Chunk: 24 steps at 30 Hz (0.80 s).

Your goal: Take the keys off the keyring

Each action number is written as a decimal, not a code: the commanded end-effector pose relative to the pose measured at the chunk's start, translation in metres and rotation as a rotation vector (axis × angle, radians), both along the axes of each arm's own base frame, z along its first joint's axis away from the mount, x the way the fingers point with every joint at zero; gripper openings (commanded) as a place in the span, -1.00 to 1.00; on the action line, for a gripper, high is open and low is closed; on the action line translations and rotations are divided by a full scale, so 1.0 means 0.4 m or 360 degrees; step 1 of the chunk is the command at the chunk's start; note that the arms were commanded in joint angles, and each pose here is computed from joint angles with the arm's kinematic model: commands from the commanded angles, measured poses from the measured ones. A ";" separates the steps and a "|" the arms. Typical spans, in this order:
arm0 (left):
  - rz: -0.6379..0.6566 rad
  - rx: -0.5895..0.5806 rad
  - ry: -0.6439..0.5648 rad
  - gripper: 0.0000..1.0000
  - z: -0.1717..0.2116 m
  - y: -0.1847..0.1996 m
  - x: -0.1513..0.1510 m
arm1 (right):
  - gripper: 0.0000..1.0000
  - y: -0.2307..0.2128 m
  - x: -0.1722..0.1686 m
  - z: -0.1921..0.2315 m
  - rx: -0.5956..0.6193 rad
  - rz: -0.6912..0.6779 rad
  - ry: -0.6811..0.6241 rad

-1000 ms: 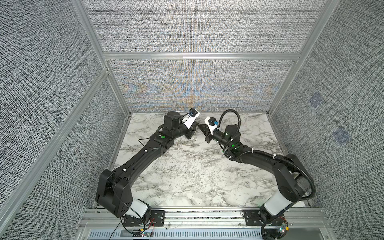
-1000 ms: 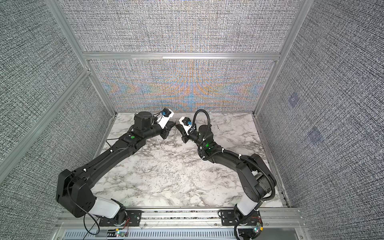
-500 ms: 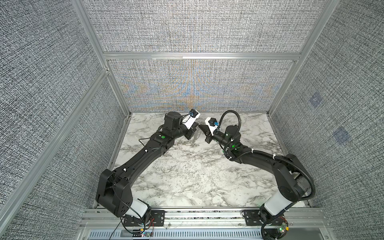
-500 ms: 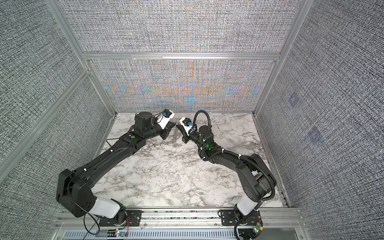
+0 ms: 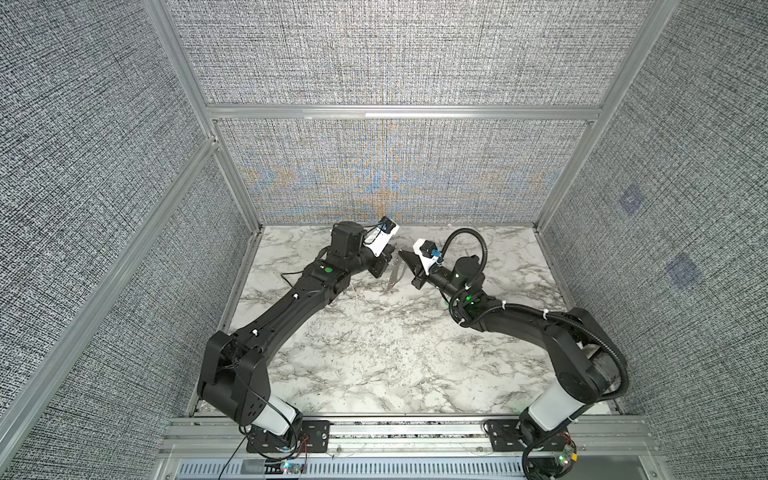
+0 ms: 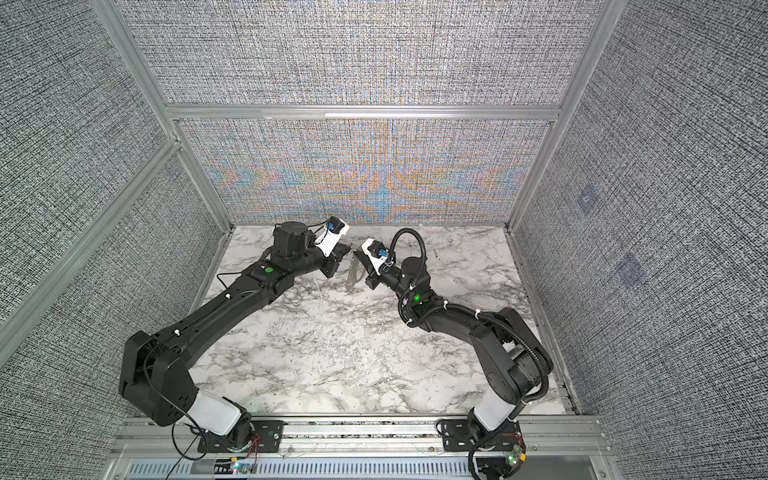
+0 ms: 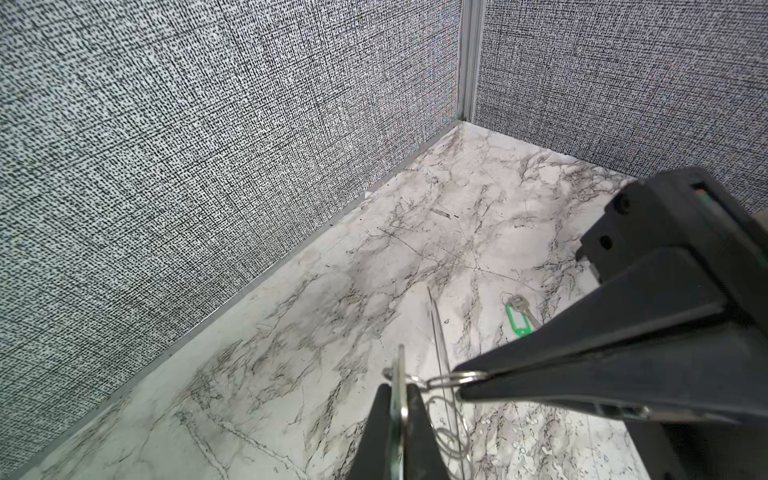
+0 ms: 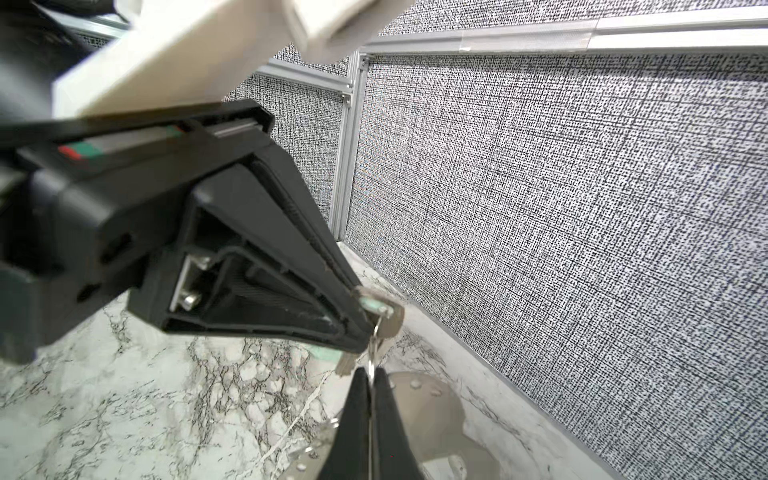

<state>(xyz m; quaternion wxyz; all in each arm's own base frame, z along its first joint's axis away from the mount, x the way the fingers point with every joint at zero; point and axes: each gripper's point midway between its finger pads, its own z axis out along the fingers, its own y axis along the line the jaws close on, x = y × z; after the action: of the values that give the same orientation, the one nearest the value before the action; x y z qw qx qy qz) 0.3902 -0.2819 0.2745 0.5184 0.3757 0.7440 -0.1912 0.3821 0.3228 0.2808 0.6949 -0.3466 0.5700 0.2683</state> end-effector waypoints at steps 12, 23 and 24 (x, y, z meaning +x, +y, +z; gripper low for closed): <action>-0.0030 -0.0087 0.0038 -1.00 -0.001 -0.018 0.009 | -1.00 -0.004 -0.007 0.060 0.0123 0.0029 -0.0112; -0.0079 -0.0105 0.0126 -1.00 -0.060 -0.028 -0.010 | -1.00 -0.021 0.009 0.062 0.0150 -0.0003 -0.0095; -0.0074 -0.0101 0.0134 -1.00 -0.069 -0.026 -0.011 | -1.00 -0.023 0.011 0.059 0.0147 -0.0007 -0.0090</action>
<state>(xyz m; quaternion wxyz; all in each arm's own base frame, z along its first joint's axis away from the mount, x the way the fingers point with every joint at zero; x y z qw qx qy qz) 0.3857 -0.2904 0.2467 0.4895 0.3713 0.7540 -0.2323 0.3861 0.3164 0.2919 0.7103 -0.3318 0.5545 0.2790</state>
